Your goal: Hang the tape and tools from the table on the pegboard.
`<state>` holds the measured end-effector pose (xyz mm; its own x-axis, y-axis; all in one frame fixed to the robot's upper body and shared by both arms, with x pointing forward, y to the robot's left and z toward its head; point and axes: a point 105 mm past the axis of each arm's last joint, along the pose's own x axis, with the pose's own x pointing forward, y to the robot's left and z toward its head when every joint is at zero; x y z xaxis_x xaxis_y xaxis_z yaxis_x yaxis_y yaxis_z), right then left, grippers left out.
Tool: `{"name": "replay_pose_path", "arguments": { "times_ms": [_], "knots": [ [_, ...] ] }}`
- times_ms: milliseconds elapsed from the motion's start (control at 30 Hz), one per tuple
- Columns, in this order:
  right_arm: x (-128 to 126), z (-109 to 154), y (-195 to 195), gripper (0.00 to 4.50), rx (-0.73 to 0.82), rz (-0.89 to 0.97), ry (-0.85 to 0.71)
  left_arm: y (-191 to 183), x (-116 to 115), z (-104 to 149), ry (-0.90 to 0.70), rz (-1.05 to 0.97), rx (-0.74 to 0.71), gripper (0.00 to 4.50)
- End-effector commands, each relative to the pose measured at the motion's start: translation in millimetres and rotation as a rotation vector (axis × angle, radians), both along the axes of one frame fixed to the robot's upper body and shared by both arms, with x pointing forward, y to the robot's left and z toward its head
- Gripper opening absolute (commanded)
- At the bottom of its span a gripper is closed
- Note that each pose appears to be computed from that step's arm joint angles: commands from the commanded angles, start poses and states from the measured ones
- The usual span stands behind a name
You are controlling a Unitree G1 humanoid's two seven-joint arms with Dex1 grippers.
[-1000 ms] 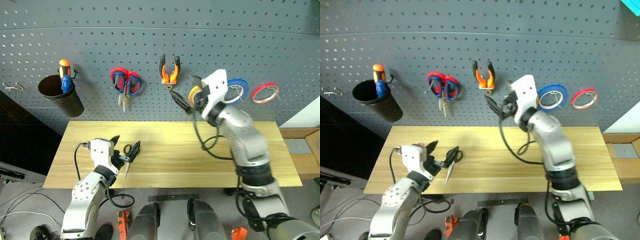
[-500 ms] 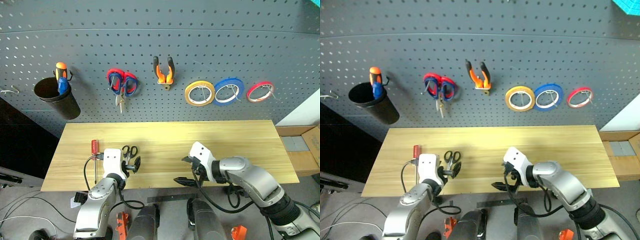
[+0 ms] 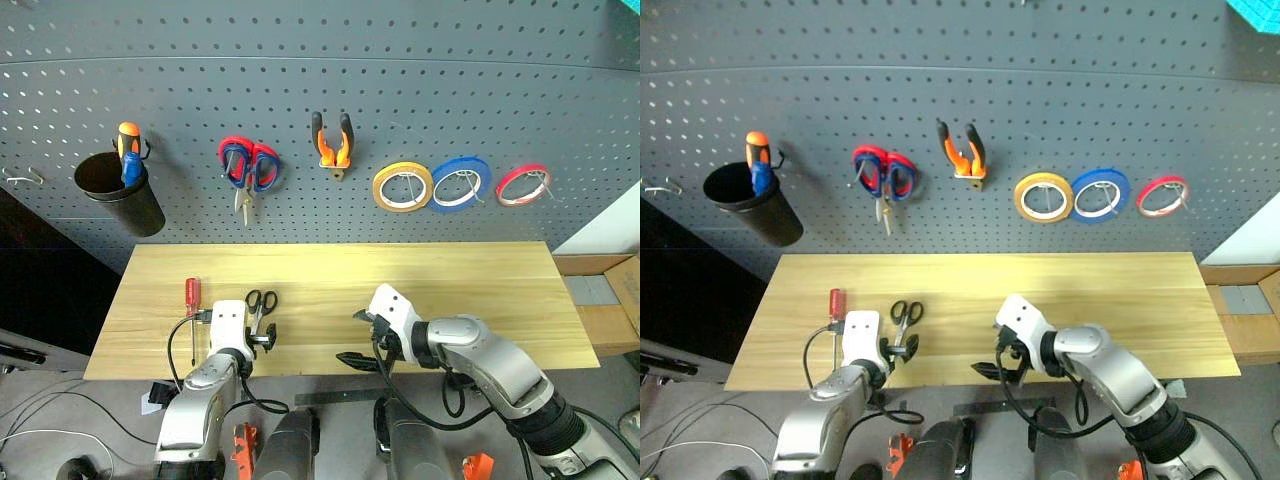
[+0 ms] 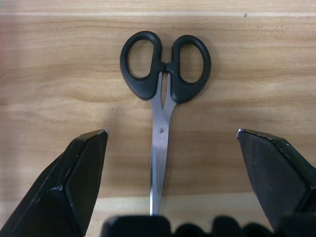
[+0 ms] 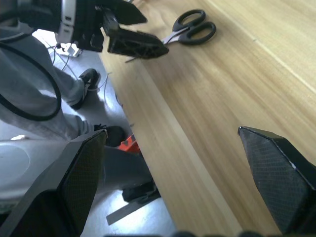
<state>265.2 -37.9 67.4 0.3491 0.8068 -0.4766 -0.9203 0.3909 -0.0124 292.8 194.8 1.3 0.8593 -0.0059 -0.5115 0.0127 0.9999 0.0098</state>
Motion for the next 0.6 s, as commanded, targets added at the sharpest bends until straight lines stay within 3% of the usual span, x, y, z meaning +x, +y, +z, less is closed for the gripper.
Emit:
{"name": "replay_pose_path", "arguments": {
  "times_ms": [33, 300, 400, 600],
  "knots": [
    [0.6, 6.5, 1.4, 4.42, 0.020, 0.003, -0.030, -0.9, 5.1, -1.3, 0.003, 0.001, 0.026, 4.50],
    [2.4, 4.6, 2.1, 4.42, 0.016, -0.019, -0.021, -14.5, 14.3, -11.4, 0.062, -0.008, -0.003, 4.50],
    [1.8, 4.6, 2.8, 4.50, 0.018, -0.019, -0.019, -17.7, 17.5, -9.5, 0.062, -0.022, -0.002, 3.89],
    [0.9, 7.1, 6.2, 4.50, 0.043, -0.027, -0.003, -6.3, 18.1, -11.9, 0.102, 0.006, 0.066, 1.76]
  ]
}}
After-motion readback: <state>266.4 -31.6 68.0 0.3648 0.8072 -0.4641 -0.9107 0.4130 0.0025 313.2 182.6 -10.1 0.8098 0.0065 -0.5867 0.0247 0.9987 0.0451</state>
